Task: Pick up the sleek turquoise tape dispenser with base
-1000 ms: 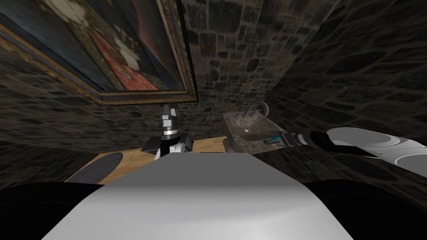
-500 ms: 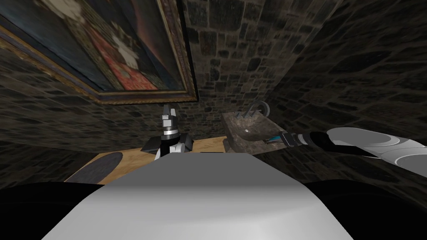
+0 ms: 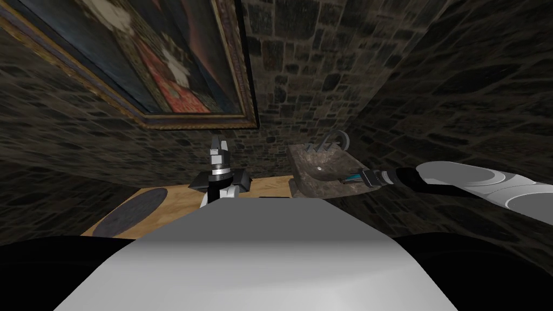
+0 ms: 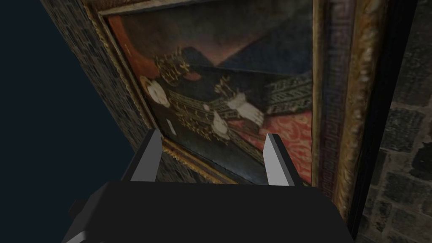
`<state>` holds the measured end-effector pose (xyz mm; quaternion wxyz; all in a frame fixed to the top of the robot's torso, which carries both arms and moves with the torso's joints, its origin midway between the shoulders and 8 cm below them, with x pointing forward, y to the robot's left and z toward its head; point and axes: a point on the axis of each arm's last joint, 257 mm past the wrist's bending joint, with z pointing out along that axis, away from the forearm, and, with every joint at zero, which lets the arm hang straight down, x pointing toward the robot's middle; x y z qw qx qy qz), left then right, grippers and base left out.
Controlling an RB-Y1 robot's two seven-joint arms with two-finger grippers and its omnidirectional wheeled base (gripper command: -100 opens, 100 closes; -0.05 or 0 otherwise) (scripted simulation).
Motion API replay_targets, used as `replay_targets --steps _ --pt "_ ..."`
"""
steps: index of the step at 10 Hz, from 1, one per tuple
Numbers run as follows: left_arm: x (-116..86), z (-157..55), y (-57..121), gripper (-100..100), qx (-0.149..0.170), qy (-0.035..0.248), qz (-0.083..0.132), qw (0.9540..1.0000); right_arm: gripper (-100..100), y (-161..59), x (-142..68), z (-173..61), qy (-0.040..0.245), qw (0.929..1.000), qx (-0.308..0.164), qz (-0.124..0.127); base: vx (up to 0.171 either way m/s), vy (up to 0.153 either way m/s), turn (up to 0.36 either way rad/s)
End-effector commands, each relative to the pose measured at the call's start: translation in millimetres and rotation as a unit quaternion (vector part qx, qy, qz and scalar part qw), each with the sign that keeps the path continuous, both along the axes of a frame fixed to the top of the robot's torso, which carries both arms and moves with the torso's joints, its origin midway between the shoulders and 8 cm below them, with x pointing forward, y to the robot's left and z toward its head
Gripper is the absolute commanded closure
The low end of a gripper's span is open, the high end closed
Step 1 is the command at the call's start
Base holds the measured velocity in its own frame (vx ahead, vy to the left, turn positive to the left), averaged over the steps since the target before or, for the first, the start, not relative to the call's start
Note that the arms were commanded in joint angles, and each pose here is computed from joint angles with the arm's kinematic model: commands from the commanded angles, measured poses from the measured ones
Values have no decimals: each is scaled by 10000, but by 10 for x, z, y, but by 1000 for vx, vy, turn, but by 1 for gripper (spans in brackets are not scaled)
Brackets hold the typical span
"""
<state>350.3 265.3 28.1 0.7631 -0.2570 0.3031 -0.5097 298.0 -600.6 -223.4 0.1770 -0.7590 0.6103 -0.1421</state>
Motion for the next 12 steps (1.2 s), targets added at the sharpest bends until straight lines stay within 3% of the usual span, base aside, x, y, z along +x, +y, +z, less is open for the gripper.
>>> replay_targets --steps 1,12 --pt "0 0 0 0 0 0 0 10000 100 5 39 17 1 9999 26 -125 -58 -61 61" --pt "0 0 0 0 0 0 0 10000 100 292 368 149 -32 9984 3 -562 -89 -49 87"
